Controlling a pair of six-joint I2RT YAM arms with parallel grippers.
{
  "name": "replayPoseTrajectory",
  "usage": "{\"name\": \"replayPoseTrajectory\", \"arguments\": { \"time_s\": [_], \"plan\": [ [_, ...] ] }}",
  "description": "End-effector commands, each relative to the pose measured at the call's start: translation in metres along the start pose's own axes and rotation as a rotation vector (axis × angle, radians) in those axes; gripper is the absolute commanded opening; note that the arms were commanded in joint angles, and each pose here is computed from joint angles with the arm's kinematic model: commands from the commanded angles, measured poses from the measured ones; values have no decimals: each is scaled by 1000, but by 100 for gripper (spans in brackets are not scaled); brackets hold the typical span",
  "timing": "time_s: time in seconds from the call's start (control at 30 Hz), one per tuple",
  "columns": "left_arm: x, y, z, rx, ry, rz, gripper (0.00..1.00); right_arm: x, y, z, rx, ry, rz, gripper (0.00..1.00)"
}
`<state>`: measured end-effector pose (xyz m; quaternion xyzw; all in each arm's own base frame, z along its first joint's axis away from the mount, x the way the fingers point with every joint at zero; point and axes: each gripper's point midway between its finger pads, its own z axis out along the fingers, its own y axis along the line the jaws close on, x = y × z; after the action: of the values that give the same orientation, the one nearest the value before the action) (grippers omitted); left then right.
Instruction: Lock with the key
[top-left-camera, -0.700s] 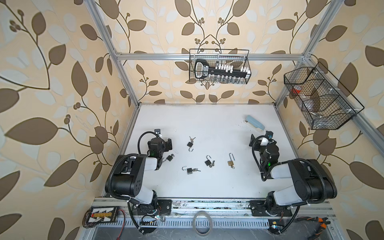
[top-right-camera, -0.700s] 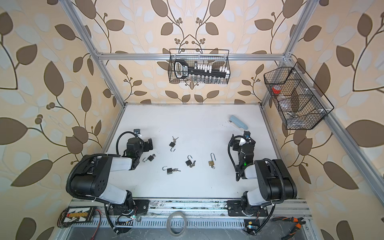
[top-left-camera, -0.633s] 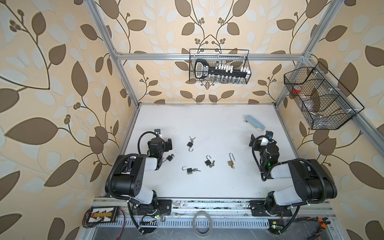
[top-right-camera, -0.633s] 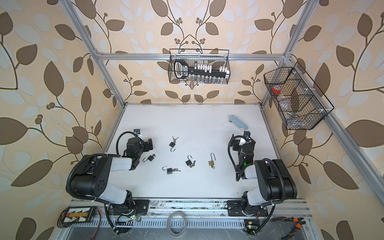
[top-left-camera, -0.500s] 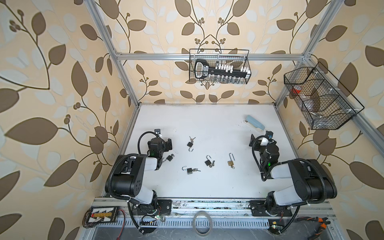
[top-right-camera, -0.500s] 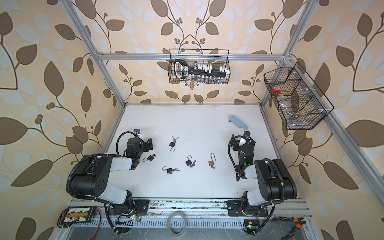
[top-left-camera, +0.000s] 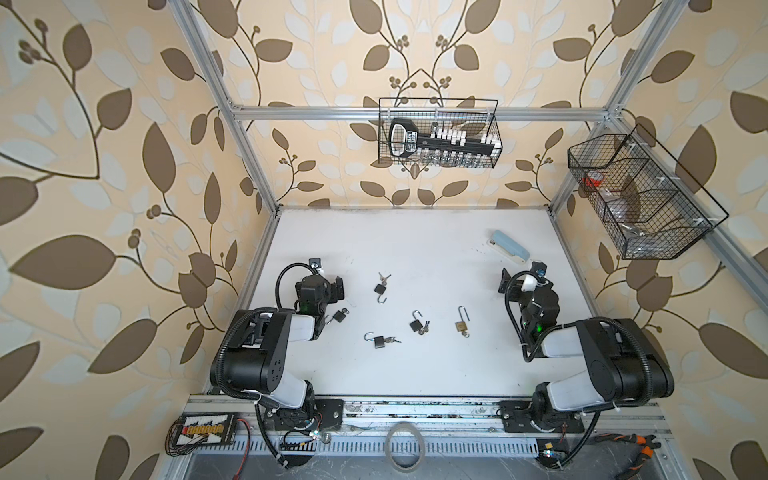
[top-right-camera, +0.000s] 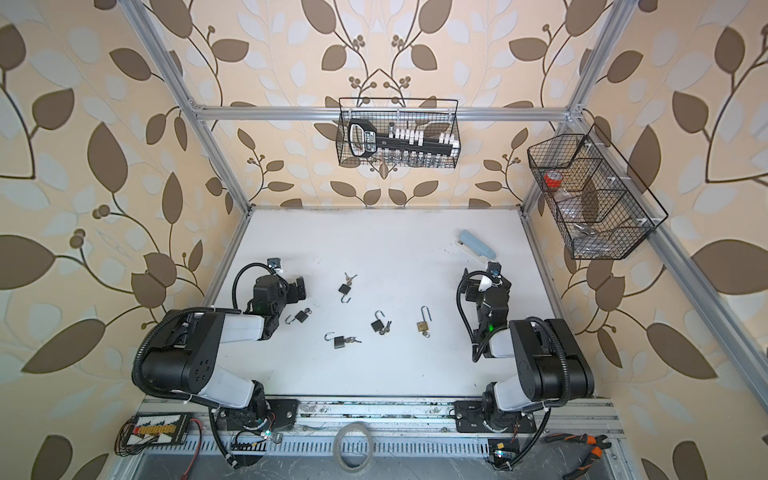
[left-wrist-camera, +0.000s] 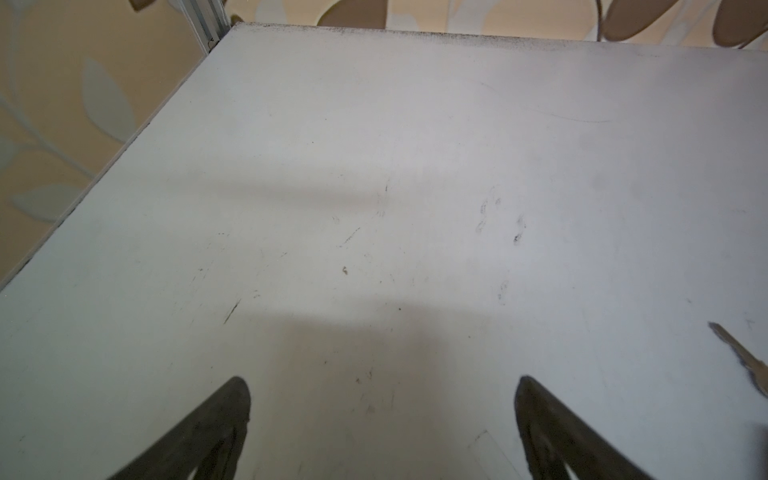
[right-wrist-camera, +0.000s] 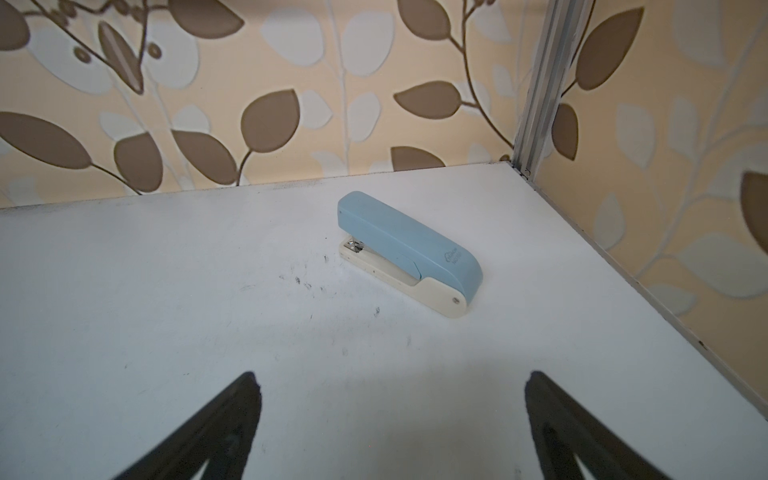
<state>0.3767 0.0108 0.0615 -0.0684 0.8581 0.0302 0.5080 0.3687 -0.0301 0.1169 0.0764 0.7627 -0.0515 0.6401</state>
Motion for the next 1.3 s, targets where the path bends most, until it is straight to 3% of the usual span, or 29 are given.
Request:
{"name": "replayPoseTrajectory", "arguments": {
  "time_s": [0.0, 0.2, 0.3, 0.4, 0.5, 0.6, 0.7, 0.87, 1.0, 1.1, 1.27],
  "plan": [
    [-17, 0, -6, -4, -75, 0, 99, -1, 1, -1, 1, -7, -2, 99],
    [-52, -2, -47, -100, -168, 37, 99, -22, 1, -16, 60, -71, -24, 99],
    [-84, 0, -73, -173, -218, -29, 99, -46, 10, -29, 47, -112, -54, 99],
    [-105, 10, -94, -215, -235, -204, 99, -76, 6, -42, 58, -193, 109, 99],
    [-95, 29, -109, -339, -93, -463, 99, -82, -5, -38, 122, -141, 319, 99],
    [-91, 13, -111, -287, 52, -480, 99, -71, -7, -28, 172, 38, 451, 99],
    [-86, -15, -112, -140, 143, -482, 99, -56, 2, -25, 157, 177, 524, 99],
    [-82, -97, -128, 174, 238, -382, 99, -46, 64, -27, -180, 285, 492, 99],
    [-63, -164, -155, 427, 331, -231, 99, -28, 85, -33, -254, 427, 533, 99],
    [-44, -189, -167, 511, 388, -171, 99, -9, 101, -45, -238, 516, 463, 98],
    [-37, -210, -179, 560, 405, -122, 99, 32, 143, -90, -223, 690, 189, 87]
  ]
}}
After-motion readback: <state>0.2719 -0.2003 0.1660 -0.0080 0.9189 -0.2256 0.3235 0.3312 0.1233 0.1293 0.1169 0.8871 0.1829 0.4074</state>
